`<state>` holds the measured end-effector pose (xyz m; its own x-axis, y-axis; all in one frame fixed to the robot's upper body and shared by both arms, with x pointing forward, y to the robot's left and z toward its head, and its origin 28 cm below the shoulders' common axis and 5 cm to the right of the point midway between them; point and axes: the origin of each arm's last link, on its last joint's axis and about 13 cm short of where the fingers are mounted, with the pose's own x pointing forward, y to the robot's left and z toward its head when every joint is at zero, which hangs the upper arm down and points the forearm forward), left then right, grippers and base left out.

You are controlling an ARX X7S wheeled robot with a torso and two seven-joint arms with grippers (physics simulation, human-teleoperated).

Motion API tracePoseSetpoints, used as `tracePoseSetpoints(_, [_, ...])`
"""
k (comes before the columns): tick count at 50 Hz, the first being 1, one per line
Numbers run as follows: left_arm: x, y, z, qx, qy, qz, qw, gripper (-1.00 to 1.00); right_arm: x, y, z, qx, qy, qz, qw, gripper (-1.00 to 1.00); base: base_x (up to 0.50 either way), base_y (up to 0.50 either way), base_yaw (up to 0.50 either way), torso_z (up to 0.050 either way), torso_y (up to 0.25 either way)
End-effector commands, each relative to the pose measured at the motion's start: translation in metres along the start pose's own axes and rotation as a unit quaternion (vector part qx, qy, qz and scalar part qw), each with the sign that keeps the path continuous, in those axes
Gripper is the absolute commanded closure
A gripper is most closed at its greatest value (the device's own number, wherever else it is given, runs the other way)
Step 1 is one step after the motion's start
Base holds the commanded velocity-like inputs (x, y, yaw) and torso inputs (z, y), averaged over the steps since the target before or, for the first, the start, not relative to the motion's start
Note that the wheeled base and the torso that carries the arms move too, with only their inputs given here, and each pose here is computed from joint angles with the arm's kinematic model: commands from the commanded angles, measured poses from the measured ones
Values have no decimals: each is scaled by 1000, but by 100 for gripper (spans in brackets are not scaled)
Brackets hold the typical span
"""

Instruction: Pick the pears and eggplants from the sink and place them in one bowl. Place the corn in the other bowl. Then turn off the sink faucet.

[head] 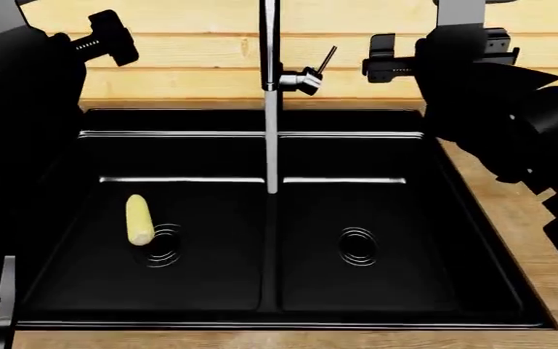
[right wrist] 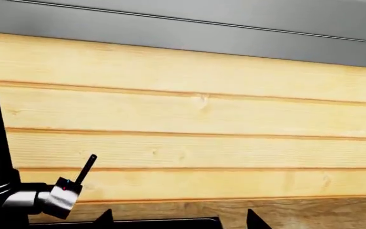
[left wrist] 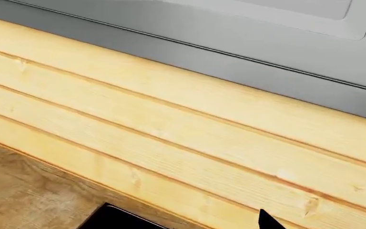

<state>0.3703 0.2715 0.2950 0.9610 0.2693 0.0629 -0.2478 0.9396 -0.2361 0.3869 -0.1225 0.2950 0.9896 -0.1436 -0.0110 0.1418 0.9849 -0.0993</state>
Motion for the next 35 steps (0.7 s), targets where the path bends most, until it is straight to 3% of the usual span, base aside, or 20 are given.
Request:
tracePoseSetpoints(1, [-2, 4, 2, 0, 0, 5, 1000, -100, -1, -4, -1, 5, -4, -10, 1000, -100, 500, 0, 0, 0, 0])
tracePoseSetpoints(22, [-5, 10, -1, -2, 2, 6, 1000, -100, -8, -5, -2, 0, -23, -6, 1000, -100, 500, 14, 0, 0, 2])
tracePoseSetpoints(31, [-32, 10, 5, 18, 39, -48, 998, -100, -13, -10, 1, 10, -29, -9, 999, -100, 32, 0, 0, 0, 0])
tracePoseSetpoints(35, [-49, 13, 13, 45, 65, -8, 997, -100, -15, -10, 3, 10, -32, -5, 999, -100, 0, 0, 0, 0, 0])
